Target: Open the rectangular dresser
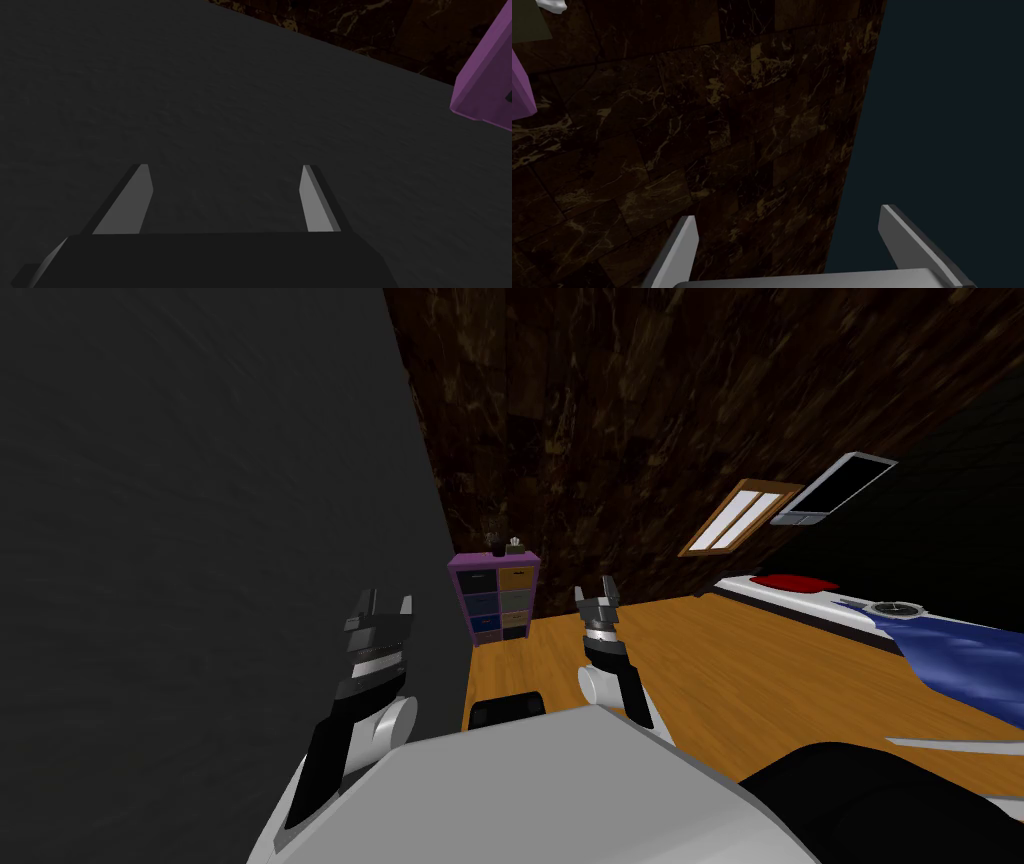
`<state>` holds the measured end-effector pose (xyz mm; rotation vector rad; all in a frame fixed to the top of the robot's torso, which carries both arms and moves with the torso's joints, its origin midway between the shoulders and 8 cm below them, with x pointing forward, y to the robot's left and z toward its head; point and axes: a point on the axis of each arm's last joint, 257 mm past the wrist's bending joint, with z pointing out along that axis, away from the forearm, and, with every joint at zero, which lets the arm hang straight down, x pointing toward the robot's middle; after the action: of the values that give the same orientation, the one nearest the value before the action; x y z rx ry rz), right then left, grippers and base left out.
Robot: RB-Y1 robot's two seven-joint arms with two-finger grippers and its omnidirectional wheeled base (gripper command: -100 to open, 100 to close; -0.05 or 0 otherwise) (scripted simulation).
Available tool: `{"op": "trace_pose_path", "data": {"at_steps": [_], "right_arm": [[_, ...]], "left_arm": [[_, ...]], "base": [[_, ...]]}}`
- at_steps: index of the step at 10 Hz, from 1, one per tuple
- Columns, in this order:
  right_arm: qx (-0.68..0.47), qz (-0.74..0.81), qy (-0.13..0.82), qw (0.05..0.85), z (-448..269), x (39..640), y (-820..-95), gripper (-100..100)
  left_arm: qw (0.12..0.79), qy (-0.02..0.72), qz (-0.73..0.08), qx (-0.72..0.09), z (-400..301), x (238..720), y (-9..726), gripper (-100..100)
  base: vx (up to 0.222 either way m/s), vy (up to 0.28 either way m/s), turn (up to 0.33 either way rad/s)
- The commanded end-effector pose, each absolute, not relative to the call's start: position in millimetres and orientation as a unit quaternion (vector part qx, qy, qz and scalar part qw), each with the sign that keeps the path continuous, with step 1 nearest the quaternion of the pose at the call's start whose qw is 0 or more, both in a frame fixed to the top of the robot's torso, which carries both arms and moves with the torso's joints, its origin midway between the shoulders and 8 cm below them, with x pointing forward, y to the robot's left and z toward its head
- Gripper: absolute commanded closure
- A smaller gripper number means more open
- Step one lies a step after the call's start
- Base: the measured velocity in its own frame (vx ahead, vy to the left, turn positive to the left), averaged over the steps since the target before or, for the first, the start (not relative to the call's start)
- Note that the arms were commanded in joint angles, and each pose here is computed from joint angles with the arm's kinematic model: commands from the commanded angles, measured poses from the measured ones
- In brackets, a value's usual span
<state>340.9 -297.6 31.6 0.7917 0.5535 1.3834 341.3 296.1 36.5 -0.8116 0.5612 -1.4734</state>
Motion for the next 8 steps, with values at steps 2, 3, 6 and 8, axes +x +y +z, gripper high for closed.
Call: {"op": "trace_pose_path", "data": {"at_steps": [2, 3, 6, 8], "right_arm": [[0.35, 0.613, 0.245, 0.665, 31.6, 340.9, -297.6, 0], [0.35, 0.613, 0.245, 0.665, 31.6, 340.9, -297.6, 0], [0.35, 0.613, 0.245, 0.665, 31.7, 340.9, -297.6, 0], [0.35, 0.613, 0.245, 0.665, 31.7, 340.8, -297.6, 0]], "left_arm": [[0.632, 0.245, -0.644, -0.355, 36.5, 341.3, 296.1, 0], [0.632, 0.245, -0.644, -0.355, 36.6, 341.3, 296.1, 0], [0.632, 0.245, -0.644, -0.355, 36.6, 341.3, 296.1, 0], [0.632, 0.245, -0.644, -0.355, 36.6, 341.3, 296.0, 0]], "base": [[0.0, 0.0, 0.0], [0.0, 0.0, 0.0], [0.0, 0.0, 0.0], [0.0, 0.0, 0.0]]}}
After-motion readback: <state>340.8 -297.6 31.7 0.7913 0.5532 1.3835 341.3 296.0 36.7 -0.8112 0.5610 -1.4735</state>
